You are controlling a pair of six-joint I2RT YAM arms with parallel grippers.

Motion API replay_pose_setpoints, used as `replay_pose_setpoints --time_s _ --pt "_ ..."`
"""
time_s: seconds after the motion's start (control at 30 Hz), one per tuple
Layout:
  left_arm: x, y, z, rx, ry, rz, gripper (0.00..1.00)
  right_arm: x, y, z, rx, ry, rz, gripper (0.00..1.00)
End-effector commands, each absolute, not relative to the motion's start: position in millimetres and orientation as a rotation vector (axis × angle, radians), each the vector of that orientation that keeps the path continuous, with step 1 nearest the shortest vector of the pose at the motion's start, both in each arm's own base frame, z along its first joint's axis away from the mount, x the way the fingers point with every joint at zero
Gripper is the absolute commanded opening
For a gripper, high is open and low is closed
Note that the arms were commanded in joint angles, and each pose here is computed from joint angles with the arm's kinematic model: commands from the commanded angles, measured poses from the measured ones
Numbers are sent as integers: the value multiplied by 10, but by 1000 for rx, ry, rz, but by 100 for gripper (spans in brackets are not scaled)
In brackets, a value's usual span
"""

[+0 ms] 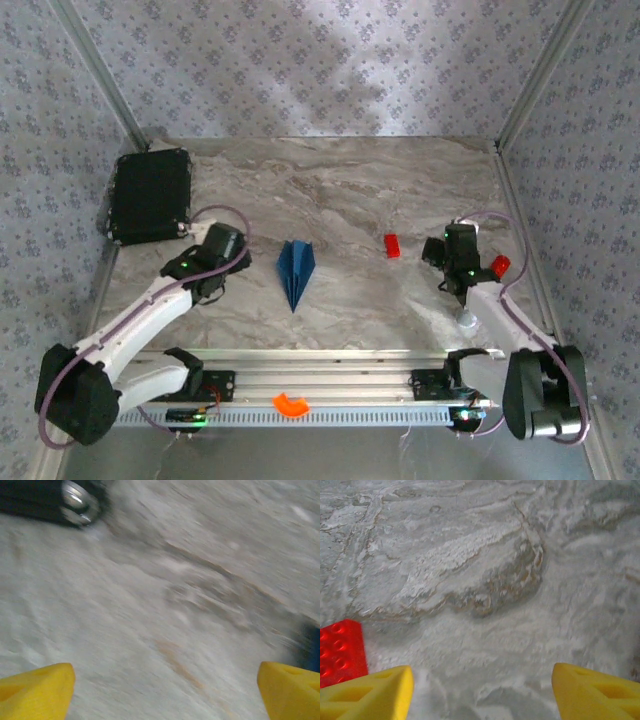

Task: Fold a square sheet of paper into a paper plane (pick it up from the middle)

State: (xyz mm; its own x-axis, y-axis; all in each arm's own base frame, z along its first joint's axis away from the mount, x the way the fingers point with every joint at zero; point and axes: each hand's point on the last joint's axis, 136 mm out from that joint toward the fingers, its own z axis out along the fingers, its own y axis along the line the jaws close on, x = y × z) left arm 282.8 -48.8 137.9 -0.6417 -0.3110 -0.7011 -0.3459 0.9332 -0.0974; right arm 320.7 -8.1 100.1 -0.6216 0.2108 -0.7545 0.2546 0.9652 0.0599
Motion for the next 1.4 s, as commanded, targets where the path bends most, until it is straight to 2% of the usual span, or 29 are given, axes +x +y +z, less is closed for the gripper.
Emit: replay_pose_setpoints --time_s 0.0,0.23,0.5,0.57,0.6,0.63,0.93,1.03,1.37 --pt "2917 -36 1518 -512 2219 181 100 3542 -90 1229 153 2144 -142 76" --pt "3081 562 1481 -632 2162 288 100 3804 13 1058 -73 1983 -144 78" --pt "3347 656 1395 -497 2016 330 100 3879 -41 873 -37 1906 -58 79" --pt "3420 641 1326 -451 2027 350 100 3893 -72 839 -31 1963 -69 83" --pt "3455 633 1292 -437 2033 350 100 3910 -123 840 7 1955 -86 95" --pt "3498 609 1255 -417 2038 341 100 3907 -175 823 50 1965 -92 99" --pt "3837 392 1161 -237 1894 232 100 3908 -219 851 58 1955 -118 99" --pt "3894 300 944 -173 1879 156 100 3907 -230 862 61 1949 -130 99" --pt "3905 393 918 -231 1919 192 100 3910 -212 853 54 1955 -115 99"
